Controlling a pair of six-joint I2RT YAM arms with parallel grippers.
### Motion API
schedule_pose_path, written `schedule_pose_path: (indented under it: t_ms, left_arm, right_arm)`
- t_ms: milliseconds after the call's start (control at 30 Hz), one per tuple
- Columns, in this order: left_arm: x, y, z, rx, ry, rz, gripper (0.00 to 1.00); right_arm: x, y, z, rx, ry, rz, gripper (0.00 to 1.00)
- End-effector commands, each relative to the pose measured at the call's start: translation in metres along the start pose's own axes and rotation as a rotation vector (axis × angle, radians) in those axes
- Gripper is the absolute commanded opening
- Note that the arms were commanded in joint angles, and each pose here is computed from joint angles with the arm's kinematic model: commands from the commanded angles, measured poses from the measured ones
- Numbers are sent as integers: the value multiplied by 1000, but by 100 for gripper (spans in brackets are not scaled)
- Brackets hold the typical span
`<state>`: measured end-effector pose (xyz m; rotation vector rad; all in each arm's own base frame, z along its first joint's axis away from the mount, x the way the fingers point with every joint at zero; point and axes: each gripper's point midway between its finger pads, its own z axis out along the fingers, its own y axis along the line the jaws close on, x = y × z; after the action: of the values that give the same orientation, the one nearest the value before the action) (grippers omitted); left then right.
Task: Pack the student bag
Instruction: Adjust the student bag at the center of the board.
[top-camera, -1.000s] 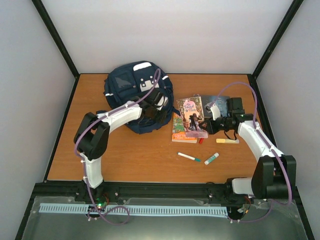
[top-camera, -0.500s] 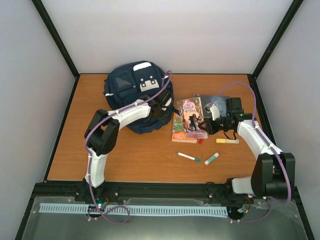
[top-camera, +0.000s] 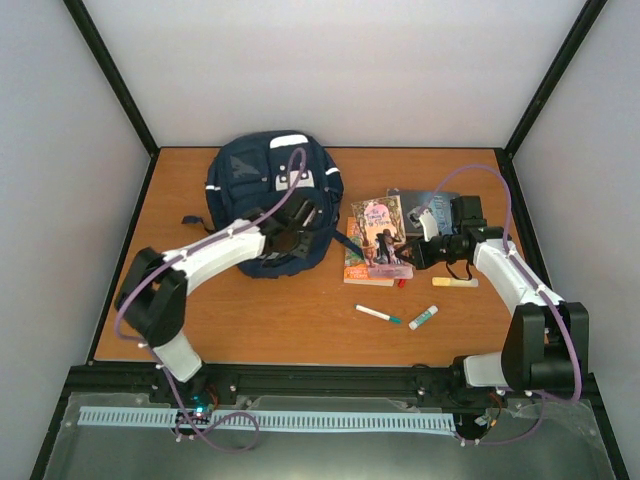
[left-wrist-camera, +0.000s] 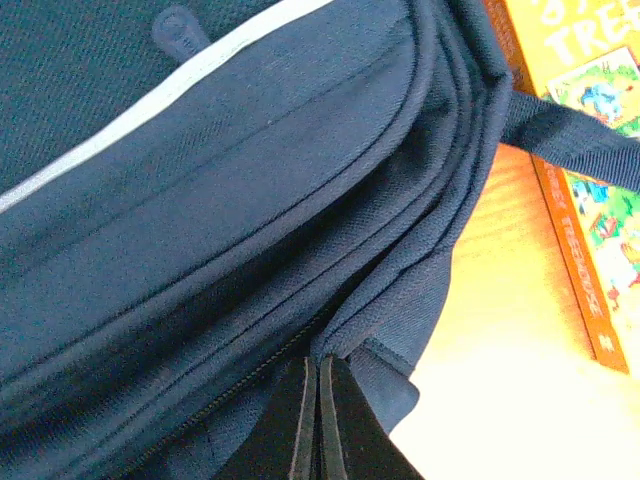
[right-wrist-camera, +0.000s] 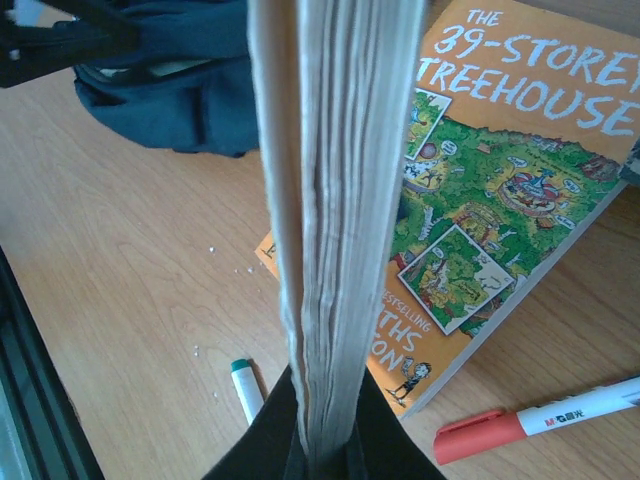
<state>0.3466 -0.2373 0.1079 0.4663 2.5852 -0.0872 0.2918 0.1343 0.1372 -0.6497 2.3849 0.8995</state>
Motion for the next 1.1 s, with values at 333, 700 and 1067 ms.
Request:
schedule_pose_path:
  t_ms: [333,700,1067]
  left_arm:
    - [69,-30,-57,114,-56,-244,1]
    - [89,-28,-64,39,46,153,21]
    - [110,-28,-52,38,158,242,55]
  right_arm:
    - [-8,17,18,-117,21,0,3]
    - [-5,22,11,-97,5,-37,3]
    - [-6,26,4,-85,-9,-63,3]
